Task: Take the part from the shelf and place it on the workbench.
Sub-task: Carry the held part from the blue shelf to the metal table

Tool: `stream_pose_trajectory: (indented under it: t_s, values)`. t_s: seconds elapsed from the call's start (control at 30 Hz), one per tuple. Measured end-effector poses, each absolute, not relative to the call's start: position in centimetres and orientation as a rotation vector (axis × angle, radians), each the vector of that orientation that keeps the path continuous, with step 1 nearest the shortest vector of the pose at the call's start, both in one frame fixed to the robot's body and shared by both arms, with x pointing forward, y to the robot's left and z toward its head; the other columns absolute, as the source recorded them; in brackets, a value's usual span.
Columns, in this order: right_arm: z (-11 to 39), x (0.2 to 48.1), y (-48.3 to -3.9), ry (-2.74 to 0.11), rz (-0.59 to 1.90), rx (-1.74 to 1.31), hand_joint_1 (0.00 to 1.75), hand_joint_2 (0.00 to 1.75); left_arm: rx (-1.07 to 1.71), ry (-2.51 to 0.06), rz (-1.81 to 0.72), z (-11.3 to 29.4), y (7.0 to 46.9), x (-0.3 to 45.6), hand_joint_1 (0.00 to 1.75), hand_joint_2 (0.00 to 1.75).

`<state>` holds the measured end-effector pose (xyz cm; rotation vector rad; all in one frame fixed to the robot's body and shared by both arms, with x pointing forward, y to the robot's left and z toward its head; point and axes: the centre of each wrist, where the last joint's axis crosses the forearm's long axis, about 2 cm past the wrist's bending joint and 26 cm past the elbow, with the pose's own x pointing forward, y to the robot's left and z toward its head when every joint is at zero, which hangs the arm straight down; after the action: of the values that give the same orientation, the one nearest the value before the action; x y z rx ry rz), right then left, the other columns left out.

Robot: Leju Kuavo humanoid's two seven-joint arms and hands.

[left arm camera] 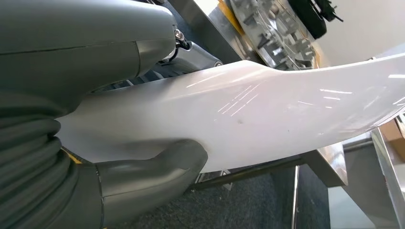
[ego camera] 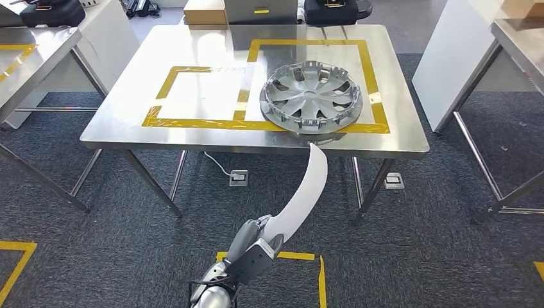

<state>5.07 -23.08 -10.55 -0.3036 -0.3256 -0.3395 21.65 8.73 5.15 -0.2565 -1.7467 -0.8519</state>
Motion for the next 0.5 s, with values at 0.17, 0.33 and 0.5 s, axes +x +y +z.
stream_pose_trajectory:
  t_s: [0.17, 0.33, 0.5]
  values:
    - [-10.55, 4.98, -22.95, -0.322, -0.339, -0.302, 0.0, 0.0, -0.257, -1.754, -0.853, 5.21, 8.7, 21.75, 1.75, 1.75]
    - [-10.57, 4.91, -23.02, -0.32, -0.337, -0.303, 0.0, 0.0, -0.259, -1.762, -0.846, 5.43, 8.44, 21.88, 1.75, 1.75]
    - [-10.57, 4.98, -23.13, -0.318, -0.338, -0.301, 0.0, 0.0, -0.262, -1.745, -0.83, 5.29, 8.46, 21.86, 1.75, 1.75]
